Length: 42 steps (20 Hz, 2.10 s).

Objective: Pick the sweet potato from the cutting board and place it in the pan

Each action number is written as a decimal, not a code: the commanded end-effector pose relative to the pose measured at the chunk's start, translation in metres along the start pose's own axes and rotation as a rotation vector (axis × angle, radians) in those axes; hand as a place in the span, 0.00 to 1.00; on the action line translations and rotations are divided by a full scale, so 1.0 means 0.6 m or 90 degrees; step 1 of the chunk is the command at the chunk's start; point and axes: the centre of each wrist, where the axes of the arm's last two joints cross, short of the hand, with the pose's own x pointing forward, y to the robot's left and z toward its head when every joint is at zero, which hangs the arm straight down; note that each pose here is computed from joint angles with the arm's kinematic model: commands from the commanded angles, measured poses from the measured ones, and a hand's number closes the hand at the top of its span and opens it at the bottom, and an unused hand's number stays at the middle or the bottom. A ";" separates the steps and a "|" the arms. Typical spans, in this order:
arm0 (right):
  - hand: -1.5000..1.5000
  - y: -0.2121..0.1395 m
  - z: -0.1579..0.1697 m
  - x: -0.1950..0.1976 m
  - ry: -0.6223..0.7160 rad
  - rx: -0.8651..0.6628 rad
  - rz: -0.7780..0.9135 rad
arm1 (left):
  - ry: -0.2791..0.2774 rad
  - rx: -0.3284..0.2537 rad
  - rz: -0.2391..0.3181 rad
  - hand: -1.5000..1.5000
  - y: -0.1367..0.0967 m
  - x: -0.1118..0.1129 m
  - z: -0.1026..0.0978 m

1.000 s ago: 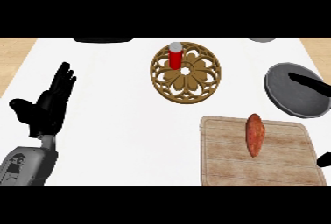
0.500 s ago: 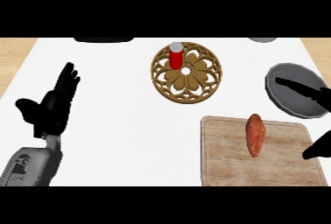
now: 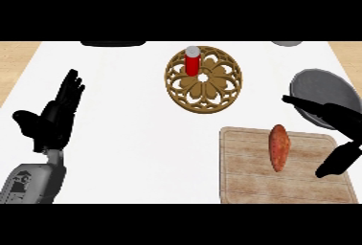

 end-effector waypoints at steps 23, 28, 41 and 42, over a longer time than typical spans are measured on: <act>0.00 0.070 -0.075 0.004 0.103 0.089 0.153 | 0.003 0.000 -0.002 0.50 -0.014 0.017 -0.022; 0.00 0.073 -0.100 -0.017 0.121 0.119 0.157 | 0.005 0.004 0.001 0.50 -0.013 -0.021 -0.006; 1.00 0.122 -0.124 -0.004 0.034 0.152 0.194 | -0.011 0.002 0.007 0.50 -0.020 -0.005 -0.002; 1.00 0.148 -0.133 -0.017 0.025 0.158 0.186 | 0.007 -0.013 0.008 0.50 -0.004 0.010 0.008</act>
